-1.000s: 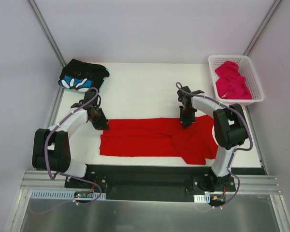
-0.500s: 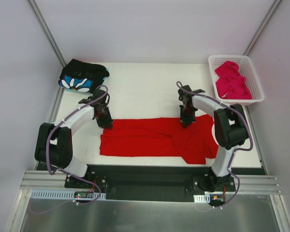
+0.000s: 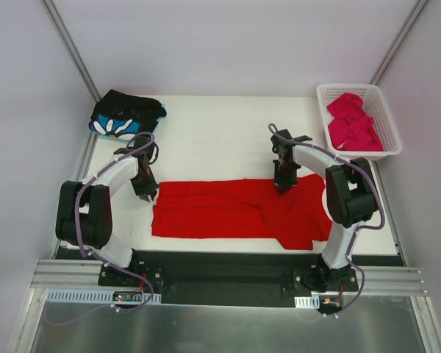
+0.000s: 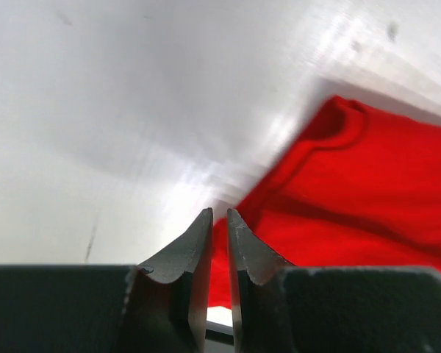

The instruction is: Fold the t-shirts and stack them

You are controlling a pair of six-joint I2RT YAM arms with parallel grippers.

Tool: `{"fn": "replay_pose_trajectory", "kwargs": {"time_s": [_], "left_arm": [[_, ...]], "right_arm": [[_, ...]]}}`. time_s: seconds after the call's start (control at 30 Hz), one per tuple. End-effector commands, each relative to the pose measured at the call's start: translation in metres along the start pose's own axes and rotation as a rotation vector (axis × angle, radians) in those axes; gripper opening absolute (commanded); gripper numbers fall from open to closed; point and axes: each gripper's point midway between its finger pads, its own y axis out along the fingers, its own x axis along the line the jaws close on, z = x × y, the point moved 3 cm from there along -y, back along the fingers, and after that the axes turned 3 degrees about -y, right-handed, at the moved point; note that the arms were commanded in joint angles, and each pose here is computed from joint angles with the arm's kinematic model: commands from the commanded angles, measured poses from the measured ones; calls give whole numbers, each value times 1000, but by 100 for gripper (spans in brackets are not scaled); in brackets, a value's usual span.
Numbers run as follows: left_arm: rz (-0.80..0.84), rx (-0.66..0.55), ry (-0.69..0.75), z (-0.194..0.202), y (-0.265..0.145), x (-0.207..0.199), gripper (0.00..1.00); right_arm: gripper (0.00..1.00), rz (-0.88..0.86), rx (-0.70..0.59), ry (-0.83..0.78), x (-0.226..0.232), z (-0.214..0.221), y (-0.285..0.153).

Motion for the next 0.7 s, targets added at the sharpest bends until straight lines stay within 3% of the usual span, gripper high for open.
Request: {"fn": "replay_pose_trajectory", "kwargs": {"time_s": [0.0,0.67], "left_arm": [[-55,-22,-56,-4,-11,16,13],[125,-25,-122,-7,-10,-13,13]], "right_arm": [[1,-17,-27,-2,0,-5,-13],[1,-33,-12,-10,2,-1,-9]]}}
